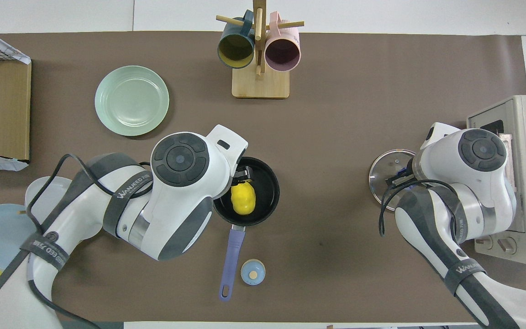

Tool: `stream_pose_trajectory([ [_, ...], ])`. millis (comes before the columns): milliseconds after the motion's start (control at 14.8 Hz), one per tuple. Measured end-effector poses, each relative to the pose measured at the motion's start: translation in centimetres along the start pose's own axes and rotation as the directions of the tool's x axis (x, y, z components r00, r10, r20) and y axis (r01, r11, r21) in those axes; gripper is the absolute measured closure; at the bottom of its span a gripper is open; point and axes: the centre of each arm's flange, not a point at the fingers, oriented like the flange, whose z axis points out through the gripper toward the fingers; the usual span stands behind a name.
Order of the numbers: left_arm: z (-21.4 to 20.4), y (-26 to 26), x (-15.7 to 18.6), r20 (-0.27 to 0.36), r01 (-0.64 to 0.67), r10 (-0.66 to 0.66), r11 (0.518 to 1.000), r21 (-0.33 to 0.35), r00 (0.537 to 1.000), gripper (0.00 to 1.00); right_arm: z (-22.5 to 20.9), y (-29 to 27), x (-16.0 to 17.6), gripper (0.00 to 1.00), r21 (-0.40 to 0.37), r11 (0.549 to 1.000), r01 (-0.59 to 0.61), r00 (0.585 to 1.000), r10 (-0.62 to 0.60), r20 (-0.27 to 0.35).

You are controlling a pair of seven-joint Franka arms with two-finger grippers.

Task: Transfer potato from pot to plate
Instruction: 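Set the lid down with the right gripper while the left gripper reaches the pot, then grasp the yellow potato in the pot with the left gripper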

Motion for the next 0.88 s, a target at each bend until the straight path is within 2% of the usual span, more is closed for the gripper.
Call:
stream_pose_trajectory([
  [67,0.3,0.1,0.1,-0.002,0.003,-0.003,1.000,-0.002,1.000,0.00,-0.5,0.1,0.2,0.01,-0.002,1.000,-0.001,1.000,0.001,-0.002],
  [269,0.6,0.1,0.2,-0.001,0.006,-0.006,1.000,-0.001,1.000,0.00,-3.8,1.0,1.3,0.00,0.000,1.000,-0.017,1.000,0.017,0.020],
  [539,3.5,1.5,-0.9,0.016,-0.023,0.023,1.000,0.015,1.000,0.00,-14.7,2.7,3.2,0.00,0.030,0.997,-0.075,0.997,0.075,0.008],
  [741,6.1,1.9,-1.4,0.048,-0.040,0.038,0.998,0.047,0.998,0.00,-22.9,3.9,2.5,0.00,0.030,0.981,-0.193,0.981,0.192,0.017],
  [876,6.3,1.6,-1.5,0.068,-0.058,0.054,0.996,0.067,0.996,0.00,-26.1,4.2,1.7,0.00,0.031,0.965,-0.261,0.965,0.259,0.046],
])
